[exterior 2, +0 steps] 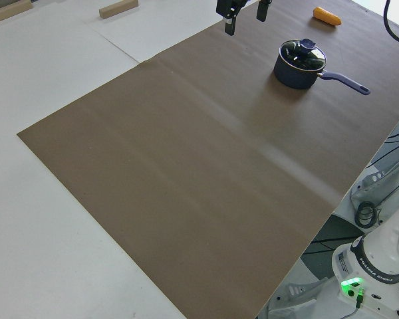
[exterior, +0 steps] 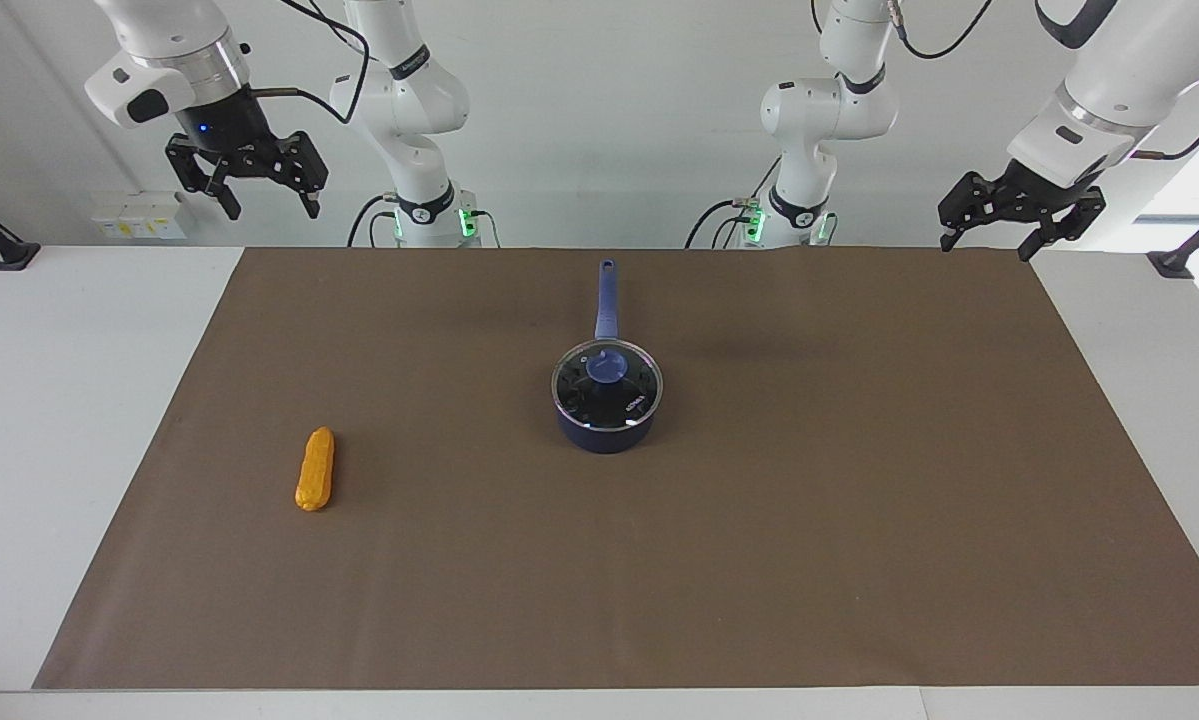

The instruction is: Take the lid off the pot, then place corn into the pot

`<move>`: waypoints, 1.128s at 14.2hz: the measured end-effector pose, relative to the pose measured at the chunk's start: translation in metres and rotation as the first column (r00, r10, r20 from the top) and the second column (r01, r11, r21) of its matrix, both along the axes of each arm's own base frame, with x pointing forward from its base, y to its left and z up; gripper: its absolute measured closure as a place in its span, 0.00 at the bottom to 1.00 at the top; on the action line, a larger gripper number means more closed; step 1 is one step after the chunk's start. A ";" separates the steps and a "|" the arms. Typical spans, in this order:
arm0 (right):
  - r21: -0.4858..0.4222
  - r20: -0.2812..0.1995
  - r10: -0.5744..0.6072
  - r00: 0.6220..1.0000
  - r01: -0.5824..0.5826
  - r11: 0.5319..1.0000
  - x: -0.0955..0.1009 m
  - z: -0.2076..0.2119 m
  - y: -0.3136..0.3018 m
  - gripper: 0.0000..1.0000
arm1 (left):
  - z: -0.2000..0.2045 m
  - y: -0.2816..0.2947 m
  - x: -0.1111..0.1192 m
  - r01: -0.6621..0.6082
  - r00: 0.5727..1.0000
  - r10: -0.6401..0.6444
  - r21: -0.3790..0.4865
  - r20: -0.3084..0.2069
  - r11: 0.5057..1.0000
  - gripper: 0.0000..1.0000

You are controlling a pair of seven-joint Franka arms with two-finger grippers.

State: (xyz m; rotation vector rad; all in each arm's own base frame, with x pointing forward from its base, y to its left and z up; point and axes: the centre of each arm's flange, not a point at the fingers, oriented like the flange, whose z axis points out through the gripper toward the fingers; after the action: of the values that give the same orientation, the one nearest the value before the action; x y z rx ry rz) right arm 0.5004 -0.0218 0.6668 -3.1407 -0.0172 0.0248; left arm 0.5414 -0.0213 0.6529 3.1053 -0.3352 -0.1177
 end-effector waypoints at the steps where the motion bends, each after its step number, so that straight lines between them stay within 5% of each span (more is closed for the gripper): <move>1: 0.000 0.000 0.000 1.000 0.000 1.000 0.000 0.000 0.000 0.00 | 0.000 0.000 0.000 0.000 1.000 0.000 0.000 0.000 1.000 0.00; 16: 0.000 -0.001 0.000 1.000 0.000 1.000 0.000 0.000 0.000 0.00 | -0.003 -0.003 0.000 0.004 1.000 -0.004 -0.008 -0.008 1.000 0.00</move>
State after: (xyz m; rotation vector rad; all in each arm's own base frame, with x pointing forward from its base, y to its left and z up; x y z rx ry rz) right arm 0.5004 -0.0218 0.6664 -3.1407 -0.0172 0.0263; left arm 0.5414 -0.0239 0.6499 3.0954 -0.3402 -0.1277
